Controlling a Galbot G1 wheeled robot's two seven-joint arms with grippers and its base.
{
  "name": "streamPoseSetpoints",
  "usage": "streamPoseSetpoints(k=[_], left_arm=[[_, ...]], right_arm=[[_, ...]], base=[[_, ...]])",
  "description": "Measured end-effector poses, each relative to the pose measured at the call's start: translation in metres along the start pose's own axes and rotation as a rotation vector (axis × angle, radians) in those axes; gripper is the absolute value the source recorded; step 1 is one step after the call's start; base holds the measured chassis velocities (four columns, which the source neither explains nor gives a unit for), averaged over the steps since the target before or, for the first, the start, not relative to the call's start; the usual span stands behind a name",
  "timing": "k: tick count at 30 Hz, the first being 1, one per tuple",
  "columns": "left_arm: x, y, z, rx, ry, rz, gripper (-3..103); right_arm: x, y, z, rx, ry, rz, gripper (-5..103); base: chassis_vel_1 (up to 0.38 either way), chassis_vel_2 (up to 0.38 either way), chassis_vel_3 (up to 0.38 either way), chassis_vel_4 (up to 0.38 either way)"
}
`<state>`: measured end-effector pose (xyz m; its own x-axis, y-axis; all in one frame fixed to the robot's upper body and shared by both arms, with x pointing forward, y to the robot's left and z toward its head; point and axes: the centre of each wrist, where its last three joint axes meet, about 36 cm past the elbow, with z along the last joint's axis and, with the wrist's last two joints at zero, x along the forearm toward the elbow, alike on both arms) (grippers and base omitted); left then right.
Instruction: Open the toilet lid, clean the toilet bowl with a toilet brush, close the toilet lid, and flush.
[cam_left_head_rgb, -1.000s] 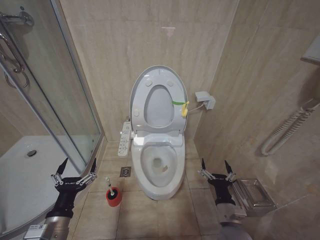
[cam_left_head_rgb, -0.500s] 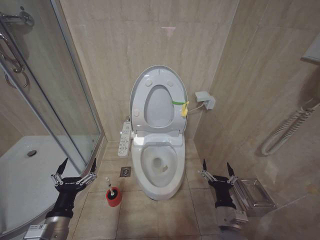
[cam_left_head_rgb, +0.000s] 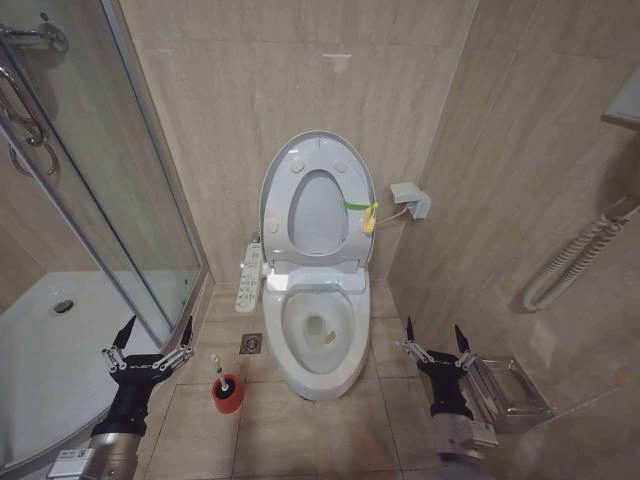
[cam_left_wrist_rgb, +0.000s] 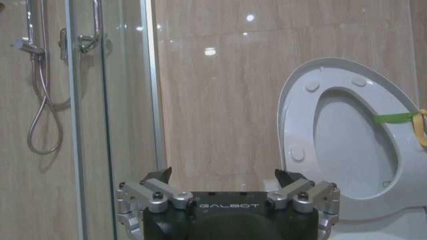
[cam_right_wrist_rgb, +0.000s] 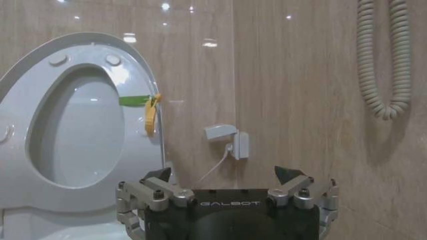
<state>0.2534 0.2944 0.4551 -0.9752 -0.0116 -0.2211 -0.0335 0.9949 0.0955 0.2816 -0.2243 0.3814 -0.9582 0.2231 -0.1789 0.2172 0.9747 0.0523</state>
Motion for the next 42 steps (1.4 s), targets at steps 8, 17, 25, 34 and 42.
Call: streamPoseSetpoints(k=[8, 17, 25, 34, 42], left_arm=[[0.0000, 0.0000, 0.0000, 0.000, 0.000, 0.000, 100], [0.0000, 0.0000, 0.0000, 0.000, 0.000, 0.000, 100], [0.0000, 0.0000, 0.0000, 0.000, 0.000, 0.000, 100], [0.0000, 0.0000, 0.0000, 0.000, 0.000, 0.000, 100], [0.0000, 0.0000, 0.0000, 0.000, 0.000, 0.000, 100]], right_arm=[[-0.0002, 0.0000, -0.0001, 0.000, 0.000, 0.001, 100], [-0.0003, 0.0000, -0.0002, 0.000, 0.000, 0.002, 100], [-0.0003, -0.0001, -0.0002, 0.000, 0.000, 0.002, 100], [-0.0004, -0.0001, -0.0002, 0.000, 0.000, 0.002, 100], [-0.0003, -0.0001, -0.0002, 0.000, 0.000, 0.002, 100]], base=[[0.000, 0.000, 0.000, 0.000], [0.000, 0.000, 0.000, 0.000], [0.000, 0.000, 0.000, 0.000], [0.000, 0.000, 0.000, 0.000], [0.000, 0.000, 0.000, 0.000]])
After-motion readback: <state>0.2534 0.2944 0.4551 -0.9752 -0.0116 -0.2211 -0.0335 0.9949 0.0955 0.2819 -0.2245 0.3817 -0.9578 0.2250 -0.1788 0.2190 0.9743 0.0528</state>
